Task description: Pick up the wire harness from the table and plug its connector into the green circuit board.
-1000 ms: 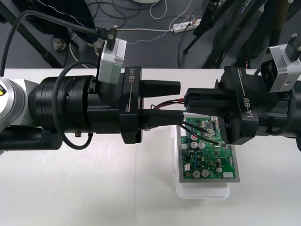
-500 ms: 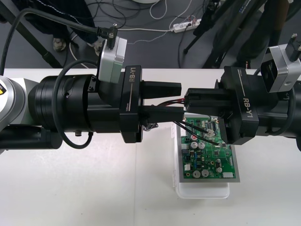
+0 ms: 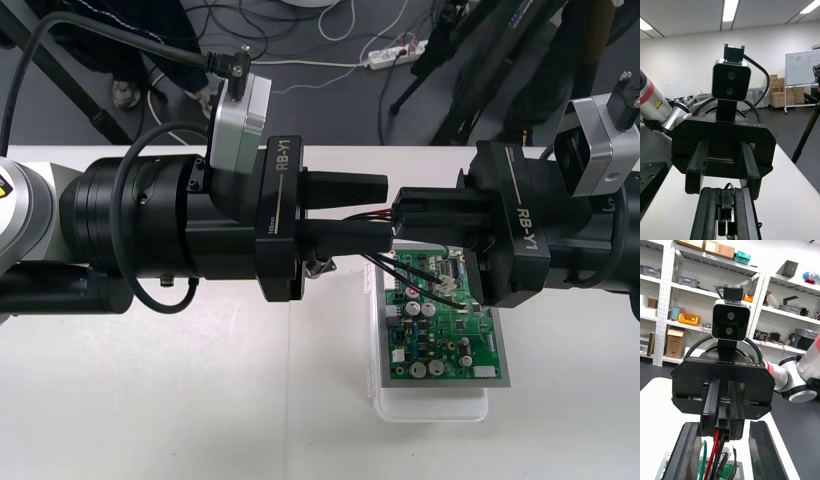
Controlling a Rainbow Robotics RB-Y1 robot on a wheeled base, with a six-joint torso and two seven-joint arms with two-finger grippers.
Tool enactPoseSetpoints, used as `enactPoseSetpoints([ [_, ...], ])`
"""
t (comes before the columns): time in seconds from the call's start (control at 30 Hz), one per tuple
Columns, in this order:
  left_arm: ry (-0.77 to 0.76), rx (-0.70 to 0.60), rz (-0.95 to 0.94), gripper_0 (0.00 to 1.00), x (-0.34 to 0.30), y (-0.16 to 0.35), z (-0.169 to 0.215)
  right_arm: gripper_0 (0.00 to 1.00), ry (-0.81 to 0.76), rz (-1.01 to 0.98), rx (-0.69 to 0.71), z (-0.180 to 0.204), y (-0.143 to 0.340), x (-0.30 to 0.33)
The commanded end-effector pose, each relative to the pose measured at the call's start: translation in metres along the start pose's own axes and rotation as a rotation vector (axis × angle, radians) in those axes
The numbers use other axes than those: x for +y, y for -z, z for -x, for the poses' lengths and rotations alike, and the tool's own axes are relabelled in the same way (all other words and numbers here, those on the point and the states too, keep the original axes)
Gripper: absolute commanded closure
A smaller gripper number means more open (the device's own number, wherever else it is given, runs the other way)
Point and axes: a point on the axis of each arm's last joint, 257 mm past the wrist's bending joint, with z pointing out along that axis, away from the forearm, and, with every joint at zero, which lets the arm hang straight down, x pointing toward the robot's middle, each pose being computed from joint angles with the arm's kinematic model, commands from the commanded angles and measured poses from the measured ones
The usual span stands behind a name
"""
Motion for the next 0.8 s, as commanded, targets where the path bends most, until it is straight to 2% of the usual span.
enactPoseSetpoints([
  [0.03, -0.007, 0.007, -0.041, 0.63, -0.0121, -0.0057, 0.0118, 1.0, 0.07, 0.007, -0.024, 0.011, -0.0043, 0.0073],
  [0.8, -0.013, 0.021, -0.034, 0.63, -0.0103, -0.0059, 0.0077, 1.0, 0.053, 0.028, -0.066, 0.0163, -0.0105, 0.0141],
])
